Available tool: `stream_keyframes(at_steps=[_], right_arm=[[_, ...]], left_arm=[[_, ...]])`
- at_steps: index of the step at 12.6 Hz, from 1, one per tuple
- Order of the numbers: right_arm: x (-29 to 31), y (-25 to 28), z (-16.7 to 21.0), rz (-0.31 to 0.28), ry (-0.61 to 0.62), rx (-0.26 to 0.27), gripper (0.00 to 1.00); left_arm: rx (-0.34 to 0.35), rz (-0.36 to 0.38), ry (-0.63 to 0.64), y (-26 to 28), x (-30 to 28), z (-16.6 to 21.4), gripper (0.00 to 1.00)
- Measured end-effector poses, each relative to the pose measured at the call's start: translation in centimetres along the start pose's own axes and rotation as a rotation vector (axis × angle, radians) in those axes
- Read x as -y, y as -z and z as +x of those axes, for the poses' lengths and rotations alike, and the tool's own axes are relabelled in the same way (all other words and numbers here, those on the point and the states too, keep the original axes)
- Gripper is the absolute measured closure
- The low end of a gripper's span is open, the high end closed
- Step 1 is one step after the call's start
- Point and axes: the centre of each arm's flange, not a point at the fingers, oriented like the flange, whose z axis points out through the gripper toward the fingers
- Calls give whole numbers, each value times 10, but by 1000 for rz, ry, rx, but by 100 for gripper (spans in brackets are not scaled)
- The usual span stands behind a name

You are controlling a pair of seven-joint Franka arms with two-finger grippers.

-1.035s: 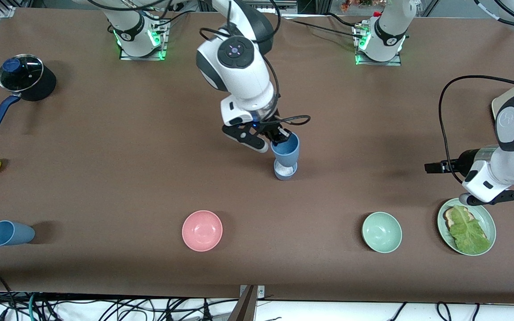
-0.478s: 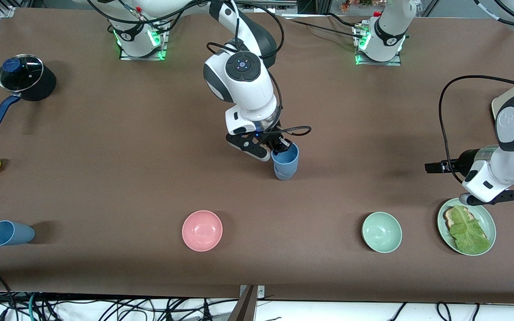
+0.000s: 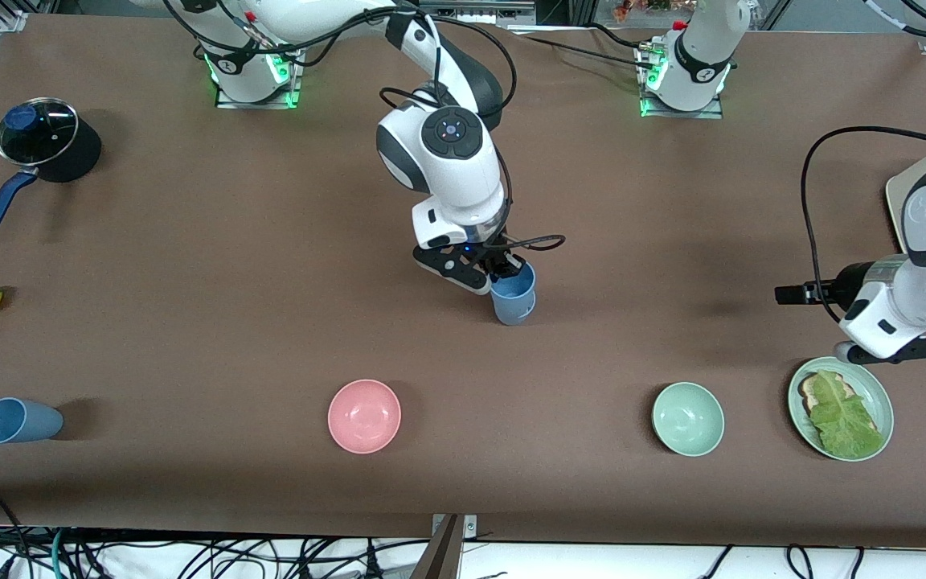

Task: Stack blue cups with both arms
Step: 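Lower the held blue cup into the tissue cup with the right gripper, then open the right gripper and lift it away from the stacked cups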

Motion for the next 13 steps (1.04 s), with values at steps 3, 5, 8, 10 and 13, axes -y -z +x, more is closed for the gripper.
stream_keyframes(at_steps=[3,5,8,10,13], right_arm=[[-1,-6,-1,-8,1,2,96],[-1,-6,-3,-9,3,4,96],[-1,-16,-10,-21,11,9,96],[-2,-23,-11,-30,12,11,96],[-2,-20,-6,-24,6,6,93]], left_arm=[[6,7,-18,19,-11,-16,0],[-3,8,-18,43,-11,-34,0],[-51,7,-19,68,-11,-49,0],[-107,6,-26,71,-15,-55,0],[-150,12,-46,62,-26,-75,0]])
